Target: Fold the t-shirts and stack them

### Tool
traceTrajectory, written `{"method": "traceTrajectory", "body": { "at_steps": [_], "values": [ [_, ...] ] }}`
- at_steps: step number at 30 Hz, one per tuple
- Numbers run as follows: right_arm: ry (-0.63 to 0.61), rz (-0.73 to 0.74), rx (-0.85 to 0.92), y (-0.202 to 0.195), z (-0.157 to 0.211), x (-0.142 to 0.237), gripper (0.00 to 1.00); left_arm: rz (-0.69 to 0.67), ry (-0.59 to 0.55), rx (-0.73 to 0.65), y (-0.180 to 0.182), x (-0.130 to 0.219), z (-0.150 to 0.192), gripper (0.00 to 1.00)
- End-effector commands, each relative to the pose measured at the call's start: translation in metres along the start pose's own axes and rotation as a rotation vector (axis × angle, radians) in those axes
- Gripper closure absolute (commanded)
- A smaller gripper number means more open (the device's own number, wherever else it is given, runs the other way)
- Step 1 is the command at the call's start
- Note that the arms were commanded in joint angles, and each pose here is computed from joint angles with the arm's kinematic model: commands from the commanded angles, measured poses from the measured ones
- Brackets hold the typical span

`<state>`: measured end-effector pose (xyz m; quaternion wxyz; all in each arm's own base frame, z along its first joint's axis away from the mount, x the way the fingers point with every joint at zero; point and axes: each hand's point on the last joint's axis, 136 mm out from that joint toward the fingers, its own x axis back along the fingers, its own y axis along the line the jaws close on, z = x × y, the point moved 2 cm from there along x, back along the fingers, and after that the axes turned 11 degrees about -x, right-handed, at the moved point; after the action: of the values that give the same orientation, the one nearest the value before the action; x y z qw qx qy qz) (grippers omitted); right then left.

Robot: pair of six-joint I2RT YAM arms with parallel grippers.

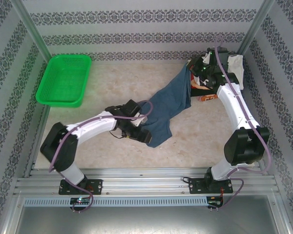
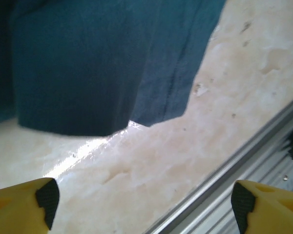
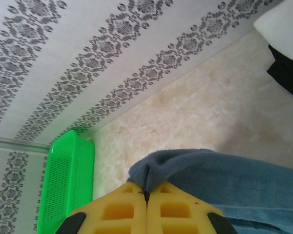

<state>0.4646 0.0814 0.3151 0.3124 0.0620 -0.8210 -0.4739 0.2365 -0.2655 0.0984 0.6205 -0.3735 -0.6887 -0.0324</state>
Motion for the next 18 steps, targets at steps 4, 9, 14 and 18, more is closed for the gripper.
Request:
{"method": "traceTrajectory", "body": {
  "at_steps": [4,9,14,18],
  "values": [
    [0.005,-0.021,0.039,0.0,0.007,0.014,1.0,-0.141,0.015,0.033,0.022,-0.013,-0.021,0.16],
    [0.017,-0.008,0.048,-0.006,0.014,0.02,1.0,-0.182,-0.05,0.031,0.025,-0.009,-0.043,0.16],
    [0.034,0.007,0.043,-0.015,0.021,0.02,1.0,-0.181,0.009,0.038,0.032,-0.024,-0.04,0.31],
    [0.035,0.009,0.044,-0.017,0.023,0.021,1.0,-0.178,0.022,0.053,0.036,-0.023,-0.041,0.73]
  ]
}}
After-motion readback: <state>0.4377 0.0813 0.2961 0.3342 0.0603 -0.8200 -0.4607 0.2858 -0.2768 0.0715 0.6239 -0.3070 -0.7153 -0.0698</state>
